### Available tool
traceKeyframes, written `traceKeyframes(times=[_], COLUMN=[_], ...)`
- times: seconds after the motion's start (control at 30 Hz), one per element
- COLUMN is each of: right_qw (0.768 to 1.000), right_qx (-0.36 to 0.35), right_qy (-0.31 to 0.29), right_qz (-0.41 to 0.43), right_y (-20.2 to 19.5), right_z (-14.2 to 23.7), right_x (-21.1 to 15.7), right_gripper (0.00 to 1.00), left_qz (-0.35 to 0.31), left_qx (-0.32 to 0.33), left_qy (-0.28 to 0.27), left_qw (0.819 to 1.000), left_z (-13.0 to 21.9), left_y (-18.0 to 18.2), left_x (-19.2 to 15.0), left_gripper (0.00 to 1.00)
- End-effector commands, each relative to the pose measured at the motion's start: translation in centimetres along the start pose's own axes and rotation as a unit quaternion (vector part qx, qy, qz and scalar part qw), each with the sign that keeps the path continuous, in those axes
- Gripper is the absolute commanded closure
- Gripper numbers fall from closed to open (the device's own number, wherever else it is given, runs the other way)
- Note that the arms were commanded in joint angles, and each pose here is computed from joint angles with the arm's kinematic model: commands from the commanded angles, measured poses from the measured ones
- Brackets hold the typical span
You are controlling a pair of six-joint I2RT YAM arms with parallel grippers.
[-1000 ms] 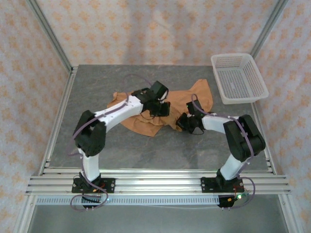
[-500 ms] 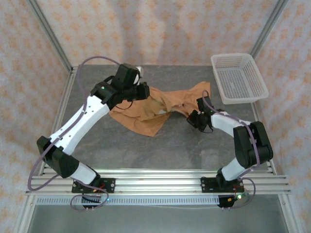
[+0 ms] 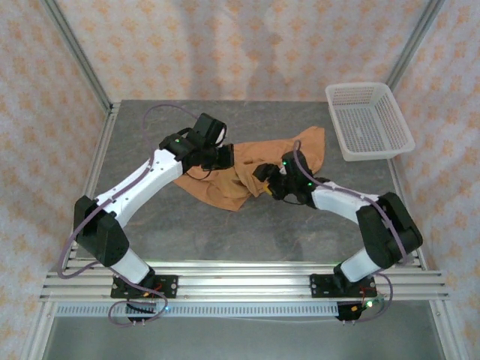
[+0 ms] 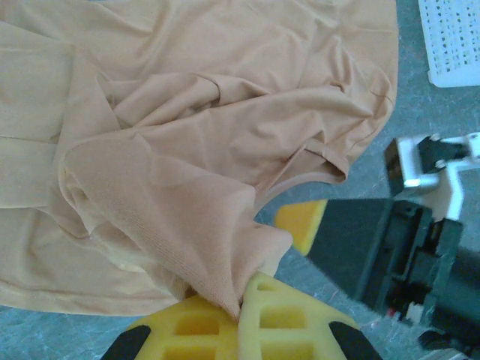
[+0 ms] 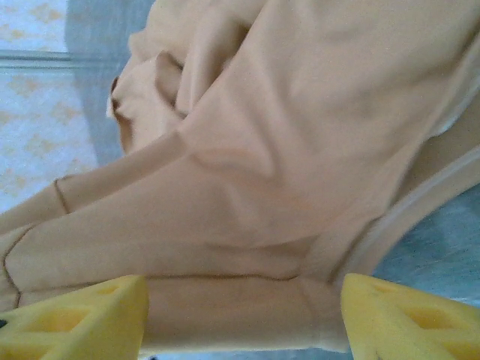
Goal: Fold the inside-out t-shirt
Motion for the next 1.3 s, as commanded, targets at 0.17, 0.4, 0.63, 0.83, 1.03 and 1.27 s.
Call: traceKeyframes(times=[0.17,0.4,0.63,0.83,1.03,1.27], right_qw=[0.982,0.964,0.971,0.964,0.955,0.954], right_qx=[0.081,0.105,0.016,-0.093,-0.173,-0.215], right_qy=[-0.073,-0.122,-0.148,-0.217,-0.23,-0.205], right_qz=[-0.156,-0.211,-0.185,-0.122,-0.067,-0.049], right_y=[-0.4,-0.4,-3.1,-5.7,-6.6,-8.5], right_z=[-2.9,-5.6,-1.5,7.2,11.7,11.5], right_x=[-0.6,1.4,2.3,5.6,7.0,6.2], right_gripper=[0.26,0.94,1.0,1.0,1.0,0.98], left_qz=[-0.001,0.008,0.003,-0.032,-0.051,-0.037], left_qx=[-0.016,-0.021,-0.011,0.025,0.073,0.044], left_qy=[-0.017,-0.018,-0.023,-0.059,-0.134,-0.045], left_qw=[1.0,1.0,1.0,0.997,0.987,0.997], left_z=[0.6,0.5,1.3,4.9,8.7,1.8], left_y=[-0.8,-0.4,-0.1,-0.8,-0.9,-0.6], left_x=[0.4,0.1,0.4,2.3,3.6,1.5], left_gripper=[0.97,0.99,0.98,0.89,0.67,0.67])
Point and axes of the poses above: each hand's point on the last joint's axis, 136 mm out from that joint toward the fingers, its own z axis back along the fingers, its own y axis along the line the jaws close on, x = y × z, the point moved 8 cm from there along z, back along the fingers, and after that the axes turned 9 degrees about z, right-handed, at the moved point
